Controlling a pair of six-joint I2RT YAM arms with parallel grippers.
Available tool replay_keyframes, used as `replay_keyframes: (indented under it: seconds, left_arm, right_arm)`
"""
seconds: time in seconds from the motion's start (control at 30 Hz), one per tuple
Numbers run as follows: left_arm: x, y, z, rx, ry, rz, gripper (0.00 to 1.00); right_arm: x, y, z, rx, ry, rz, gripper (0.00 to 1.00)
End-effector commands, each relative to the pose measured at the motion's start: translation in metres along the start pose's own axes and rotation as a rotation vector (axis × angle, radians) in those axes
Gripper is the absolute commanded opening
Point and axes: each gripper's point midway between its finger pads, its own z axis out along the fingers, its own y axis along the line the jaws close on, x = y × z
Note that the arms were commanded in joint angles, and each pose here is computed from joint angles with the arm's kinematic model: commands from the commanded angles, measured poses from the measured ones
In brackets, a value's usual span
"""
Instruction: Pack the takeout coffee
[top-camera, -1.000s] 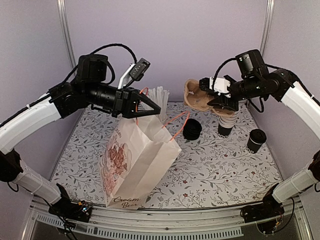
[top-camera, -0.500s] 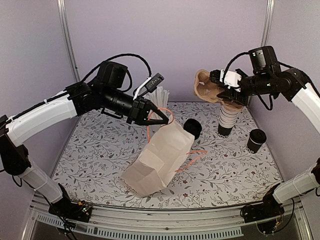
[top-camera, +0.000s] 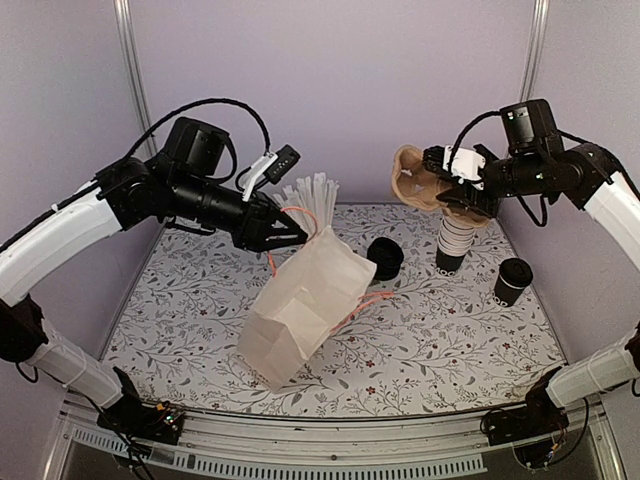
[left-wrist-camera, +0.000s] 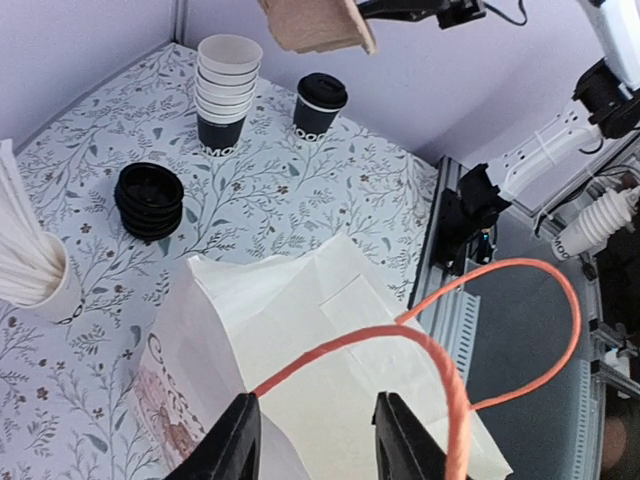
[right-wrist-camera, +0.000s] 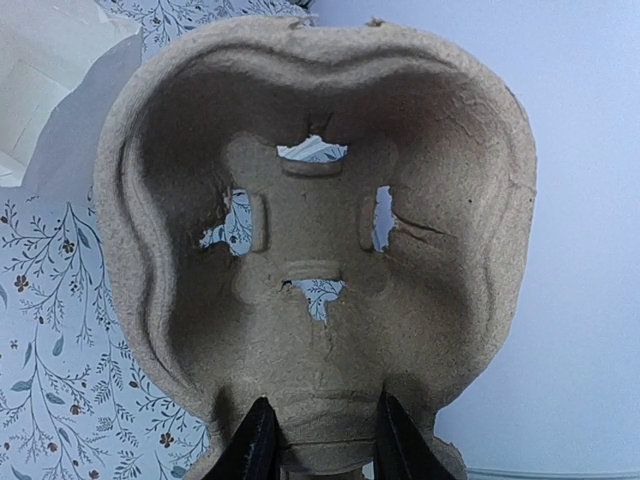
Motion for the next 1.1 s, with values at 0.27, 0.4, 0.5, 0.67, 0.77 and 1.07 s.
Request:
replay_keyframes:
  seconds: [0.27,0.4,0.5,0.67,0.77,1.07]
  left_arm:
    - [-0.002,0.038,-0.051,-0.344,-0.043,-0.076,0.65]
    - [-0.007,0.049,-0.079,-0.479,-0.086,-0.091,0.71]
    - [-0.005,0.063,-0.100,-0.604,-0.094,-0.143,0.73]
    - [0.000,0.057,-0.100,-0.574,-0.076,-0.208,0.74]
    - [0.009,0.058,-0.094,-0.566,-0.043,-0.277,0.73]
    - [-0.007,0.060,-0.082,-0.541,-0.063,-0.262,0.20]
  right_arm:
    - [-0.024,0.015,0.014,-0.125,-0.131,0.046,0.31]
    - [-0.023,0.017,0.019,-0.140,-0.129,0.052,0.31]
    - [-0.023,0.018,0.018,-0.145,-0.133,0.055,0.31]
    - [-0.023,0.020,0.018,-0.151,-0.133,0.057,0.31]
    - [-0.022,0.020,0.018,-0.152,-0.131,0.059,0.31]
    - [-0.021,0.018,0.017,-0.136,-0.120,0.057,0.31]
